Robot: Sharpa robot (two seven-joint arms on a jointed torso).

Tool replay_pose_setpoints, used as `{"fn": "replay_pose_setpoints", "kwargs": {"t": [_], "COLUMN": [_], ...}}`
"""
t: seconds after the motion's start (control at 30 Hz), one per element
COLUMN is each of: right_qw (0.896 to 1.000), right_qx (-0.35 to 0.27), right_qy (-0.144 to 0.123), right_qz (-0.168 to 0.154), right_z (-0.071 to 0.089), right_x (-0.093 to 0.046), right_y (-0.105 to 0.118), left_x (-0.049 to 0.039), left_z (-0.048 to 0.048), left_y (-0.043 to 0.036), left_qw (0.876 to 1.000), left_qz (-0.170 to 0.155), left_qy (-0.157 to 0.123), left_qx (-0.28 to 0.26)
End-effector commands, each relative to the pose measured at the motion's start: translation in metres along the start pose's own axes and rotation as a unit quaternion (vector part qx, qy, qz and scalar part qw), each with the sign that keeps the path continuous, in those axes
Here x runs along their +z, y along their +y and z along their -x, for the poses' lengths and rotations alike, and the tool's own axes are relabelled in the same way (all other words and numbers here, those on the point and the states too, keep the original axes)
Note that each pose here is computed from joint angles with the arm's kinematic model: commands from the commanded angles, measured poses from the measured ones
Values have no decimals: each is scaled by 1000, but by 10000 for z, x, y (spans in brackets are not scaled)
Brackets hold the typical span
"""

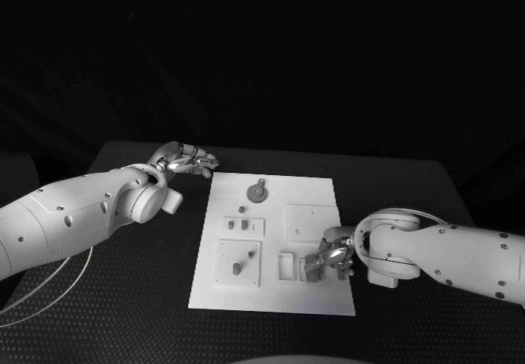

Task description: Assemble the parts on the task board

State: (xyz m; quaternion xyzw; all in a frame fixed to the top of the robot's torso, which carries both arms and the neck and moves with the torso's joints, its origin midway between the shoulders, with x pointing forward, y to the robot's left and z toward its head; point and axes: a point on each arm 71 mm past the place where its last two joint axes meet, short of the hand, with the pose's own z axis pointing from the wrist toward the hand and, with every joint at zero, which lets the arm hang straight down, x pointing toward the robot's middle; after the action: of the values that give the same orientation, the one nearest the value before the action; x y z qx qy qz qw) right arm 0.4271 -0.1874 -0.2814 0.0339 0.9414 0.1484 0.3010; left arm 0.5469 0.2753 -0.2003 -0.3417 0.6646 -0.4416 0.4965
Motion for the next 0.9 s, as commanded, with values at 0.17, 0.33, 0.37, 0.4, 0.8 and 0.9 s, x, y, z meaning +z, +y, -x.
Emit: {"fn": "replay_pose_setpoints", "kwargs": {"t": [0.17,0.33,0.37,0.4,0.8,0.9], "right_qw": [1000,1000,1000,1000,999,998], "right_qx": [-11,-12,-13,-13,38,66], "right_qy": [2,6,6,5,8,18], "right_qz": [5,1,0,-1,1,4], "right_z": [-64,-80,-78,-75,-69,-87], "right_x": [42,63,69,74,63,35], "right_y": [41,32,28,23,-30,-44], "left_x": [1,-2,-3,-3,-5,-6], "left_z": [-13,-8,-8,-7,-2,0], "left_y": [-22,-21,-20,-20,-17,-16], "left_qw": [1000,1000,1000,1000,1000,1000], "left_qz": [-5,-5,-5,-5,-3,-3], "left_qy": [7,6,6,6,6,6], "left_qx": [-3,-3,-3,-3,-3,-3]}}
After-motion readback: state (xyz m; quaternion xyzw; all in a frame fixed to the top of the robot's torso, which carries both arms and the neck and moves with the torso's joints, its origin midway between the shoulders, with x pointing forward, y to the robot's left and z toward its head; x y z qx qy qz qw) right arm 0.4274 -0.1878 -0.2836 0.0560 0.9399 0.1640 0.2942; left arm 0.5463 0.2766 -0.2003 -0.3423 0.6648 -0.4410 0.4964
